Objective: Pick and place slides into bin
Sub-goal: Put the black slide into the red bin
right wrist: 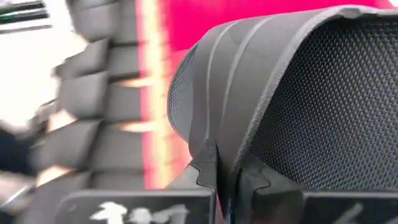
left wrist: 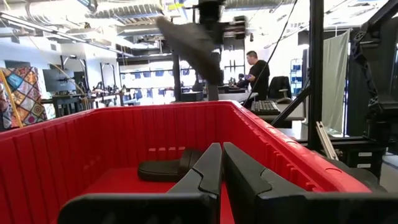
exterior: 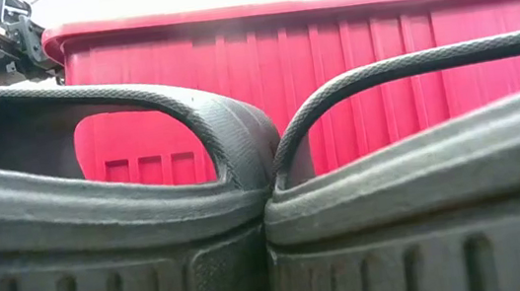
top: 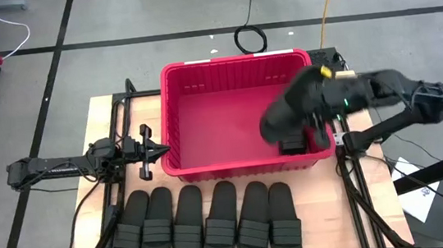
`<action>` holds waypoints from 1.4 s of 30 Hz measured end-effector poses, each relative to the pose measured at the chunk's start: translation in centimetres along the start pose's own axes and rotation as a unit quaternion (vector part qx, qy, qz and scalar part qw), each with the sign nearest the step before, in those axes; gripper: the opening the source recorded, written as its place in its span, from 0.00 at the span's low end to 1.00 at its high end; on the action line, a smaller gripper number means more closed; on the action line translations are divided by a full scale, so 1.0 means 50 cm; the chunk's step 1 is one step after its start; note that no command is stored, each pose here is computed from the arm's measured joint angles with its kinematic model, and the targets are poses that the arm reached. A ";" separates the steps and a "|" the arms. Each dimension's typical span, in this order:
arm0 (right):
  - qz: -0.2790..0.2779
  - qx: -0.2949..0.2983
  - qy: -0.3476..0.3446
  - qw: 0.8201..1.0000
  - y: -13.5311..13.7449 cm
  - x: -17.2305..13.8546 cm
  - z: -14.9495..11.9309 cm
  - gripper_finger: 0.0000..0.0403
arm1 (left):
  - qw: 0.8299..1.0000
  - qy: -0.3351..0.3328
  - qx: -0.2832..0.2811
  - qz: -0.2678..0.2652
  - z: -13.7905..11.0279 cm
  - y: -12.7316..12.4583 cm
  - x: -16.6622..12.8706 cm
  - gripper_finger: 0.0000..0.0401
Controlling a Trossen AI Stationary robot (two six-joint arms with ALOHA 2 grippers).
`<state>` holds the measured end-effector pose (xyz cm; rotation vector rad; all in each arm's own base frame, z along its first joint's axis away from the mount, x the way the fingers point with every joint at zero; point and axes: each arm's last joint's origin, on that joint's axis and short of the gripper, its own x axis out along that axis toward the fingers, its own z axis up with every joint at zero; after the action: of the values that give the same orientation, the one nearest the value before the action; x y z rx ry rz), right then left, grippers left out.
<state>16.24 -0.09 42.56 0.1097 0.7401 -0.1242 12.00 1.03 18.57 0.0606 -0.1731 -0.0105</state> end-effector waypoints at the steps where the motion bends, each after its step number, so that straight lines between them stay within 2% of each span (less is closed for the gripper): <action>1: -0.021 0.001 -0.004 1.000 -0.018 0.001 0.004 0.01 | 1.000 0.000 0.000 0.000 0.000 0.000 0.000 0.05; 6: -0.072 0.004 0.015 0.997 -0.103 0.019 0.012 0.01 | 1.000 0.000 -0.002 0.000 0.000 0.000 0.000 0.05; 9: -0.078 0.007 0.041 0.996 -0.153 0.047 0.018 0.01 | 1.000 0.000 -0.008 0.000 0.000 0.000 0.000 0.05; 14: -0.026 -0.010 0.099 0.995 -0.223 0.119 0.020 0.01 | 1.000 0.000 -0.011 0.000 0.000 0.000 0.000 0.05; 17: 0.029 -0.039 0.131 0.990 -0.251 0.167 0.016 0.01 | 1.000 0.000 -0.018 0.001 0.000 0.000 0.000 0.05; 26: 0.117 -0.087 0.247 0.958 -0.293 0.285 -0.015 0.01 | 1.000 0.000 -0.024 0.001 0.000 0.000 0.000 0.05; 33: 0.196 -0.090 0.322 0.922 -0.302 0.350 -0.047 0.01 | 1.000 0.000 -0.024 0.001 0.000 0.000 0.000 0.05; 38: 0.217 -0.100 0.335 0.911 -0.309 0.386 -0.056 0.01 | 1.000 0.000 -0.024 0.001 0.000 0.000 0.000 0.05; 42: 0.255 -0.076 0.311 0.913 -0.311 0.413 -0.059 0.01 | 1.000 0.000 -0.024 0.001 0.000 0.000 0.000 0.05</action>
<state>27.02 -16.56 25.51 0.1949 1.3287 0.4910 12.00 1.04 18.55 0.0123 -0.1724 -0.0126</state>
